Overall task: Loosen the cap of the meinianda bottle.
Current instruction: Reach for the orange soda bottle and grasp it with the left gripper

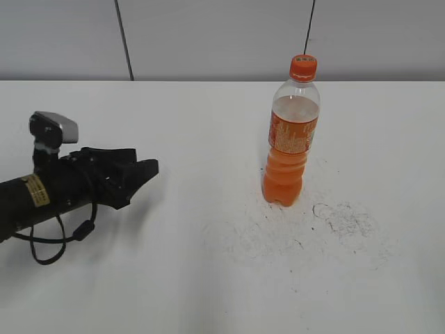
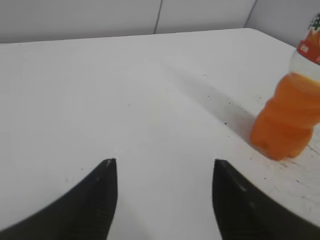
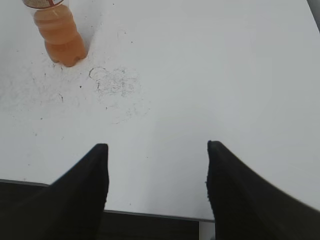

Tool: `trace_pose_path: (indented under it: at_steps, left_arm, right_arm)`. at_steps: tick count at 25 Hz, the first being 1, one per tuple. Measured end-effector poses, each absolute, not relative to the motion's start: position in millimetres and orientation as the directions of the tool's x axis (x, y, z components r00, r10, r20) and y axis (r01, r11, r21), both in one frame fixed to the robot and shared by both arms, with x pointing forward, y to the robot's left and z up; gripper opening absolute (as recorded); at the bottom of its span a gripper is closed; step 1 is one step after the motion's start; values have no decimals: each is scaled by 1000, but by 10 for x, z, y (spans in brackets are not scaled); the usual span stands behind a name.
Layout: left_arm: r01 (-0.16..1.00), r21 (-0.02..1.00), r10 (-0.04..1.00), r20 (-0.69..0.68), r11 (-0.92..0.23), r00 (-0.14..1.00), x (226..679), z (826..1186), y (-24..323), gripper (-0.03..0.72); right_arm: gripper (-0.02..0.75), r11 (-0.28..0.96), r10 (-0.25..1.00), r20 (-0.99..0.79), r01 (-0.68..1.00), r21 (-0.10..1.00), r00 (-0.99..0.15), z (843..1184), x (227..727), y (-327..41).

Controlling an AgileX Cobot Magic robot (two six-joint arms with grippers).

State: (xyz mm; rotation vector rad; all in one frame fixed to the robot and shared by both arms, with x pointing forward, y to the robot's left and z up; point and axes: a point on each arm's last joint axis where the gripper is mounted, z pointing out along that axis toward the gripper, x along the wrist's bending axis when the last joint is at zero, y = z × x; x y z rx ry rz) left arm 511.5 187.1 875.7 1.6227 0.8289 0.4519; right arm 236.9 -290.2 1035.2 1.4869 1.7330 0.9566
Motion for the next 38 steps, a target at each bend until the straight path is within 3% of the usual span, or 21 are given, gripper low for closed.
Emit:
trace_pose_path:
  at_steps: [6,19,26,38]
  left_arm:
    - [227,970,568,-140,-85,811,5462,8685,1629,585]
    - [90,973,203,-46,-211,978,6041,8496,1003,591]
    - [33,965,104,-5,-261,995,6020,8341,570,588]
    - [16,972,52,-3,-235,999,6056,8329,228,585]
  right_arm:
    - [459,89,990,-18,512,855,-142,10353,2369,-2902]
    - [459,89,990,-18,512,855,-142,10353,2369,-2902]
    - [459,89,990,-18,512,855,-142,10353,2369,-2902]
    - [459,89,990,-18,511,855,-142,10353,2369,-2902]
